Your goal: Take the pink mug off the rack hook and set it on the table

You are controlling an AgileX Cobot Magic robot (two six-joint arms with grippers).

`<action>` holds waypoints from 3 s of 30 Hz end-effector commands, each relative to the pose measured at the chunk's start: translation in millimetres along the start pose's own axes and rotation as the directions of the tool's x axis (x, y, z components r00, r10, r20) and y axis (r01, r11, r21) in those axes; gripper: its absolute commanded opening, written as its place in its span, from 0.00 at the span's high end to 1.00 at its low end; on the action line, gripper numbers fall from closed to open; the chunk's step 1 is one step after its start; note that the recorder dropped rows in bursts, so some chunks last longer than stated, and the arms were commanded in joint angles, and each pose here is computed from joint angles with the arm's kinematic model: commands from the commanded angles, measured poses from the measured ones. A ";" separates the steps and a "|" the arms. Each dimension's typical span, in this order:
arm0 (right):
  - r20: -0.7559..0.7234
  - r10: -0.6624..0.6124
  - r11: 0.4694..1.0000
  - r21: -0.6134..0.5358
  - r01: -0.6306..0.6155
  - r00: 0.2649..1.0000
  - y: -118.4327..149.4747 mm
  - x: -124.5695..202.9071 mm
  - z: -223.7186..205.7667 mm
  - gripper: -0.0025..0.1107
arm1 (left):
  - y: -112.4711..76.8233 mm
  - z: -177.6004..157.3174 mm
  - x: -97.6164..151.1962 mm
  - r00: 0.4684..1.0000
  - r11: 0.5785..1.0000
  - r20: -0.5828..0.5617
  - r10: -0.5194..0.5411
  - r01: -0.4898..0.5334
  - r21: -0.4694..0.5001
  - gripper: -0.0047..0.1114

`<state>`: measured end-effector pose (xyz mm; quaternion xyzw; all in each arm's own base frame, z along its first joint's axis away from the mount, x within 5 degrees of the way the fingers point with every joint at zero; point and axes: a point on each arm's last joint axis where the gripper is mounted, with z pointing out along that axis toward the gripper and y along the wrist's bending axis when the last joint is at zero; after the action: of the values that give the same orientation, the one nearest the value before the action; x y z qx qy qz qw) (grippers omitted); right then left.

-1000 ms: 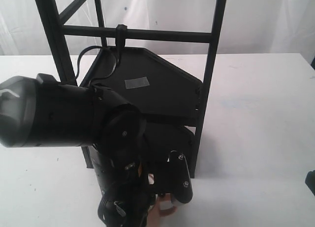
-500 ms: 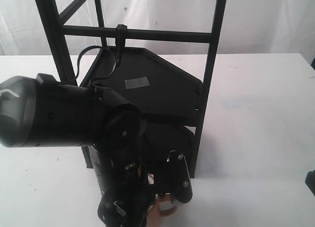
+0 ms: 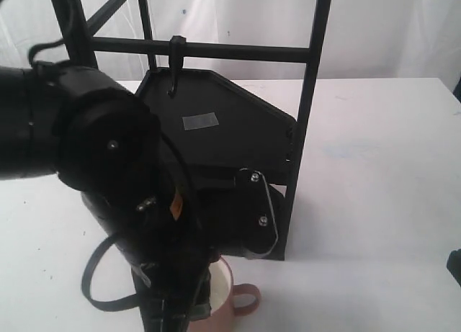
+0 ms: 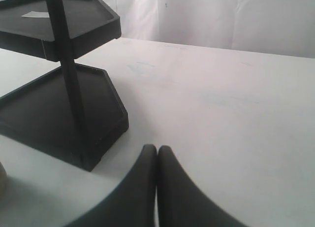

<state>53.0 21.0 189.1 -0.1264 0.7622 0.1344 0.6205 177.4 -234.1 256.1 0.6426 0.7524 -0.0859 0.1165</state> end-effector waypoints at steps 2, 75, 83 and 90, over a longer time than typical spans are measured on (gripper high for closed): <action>0.009 0.002 1.000 0.008 -0.002 1.000 -0.5 -0.2 -0.1 0.98 | -16.8 -36.2 2.9 0.993 0.999 0.106 -0.042 0.039 0.038 0.71; 0.009 0.002 1.000 0.008 -0.002 1.000 -0.5 -0.2 -0.1 0.98 | -86.3 -71.6 186.2 0.383 0.751 0.913 -0.144 0.642 -0.151 0.96; 0.009 0.002 1.000 0.008 -0.002 1.000 -0.5 -0.2 -0.1 0.98 | -87.9 -42.1 213.4 0.399 0.630 0.907 -0.138 0.742 -0.230 0.96; 0.009 0.002 1.000 0.008 -0.002 1.000 -0.5 -0.2 -0.1 0.98 | -90.7 -15.7 225.7 0.398 0.604 0.905 -0.148 0.761 -0.236 0.96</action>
<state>53.0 21.0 189.1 -0.1264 0.7622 0.1344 0.6205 54.6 -31.5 213.9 0.2015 0.7438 -0.1441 0.6209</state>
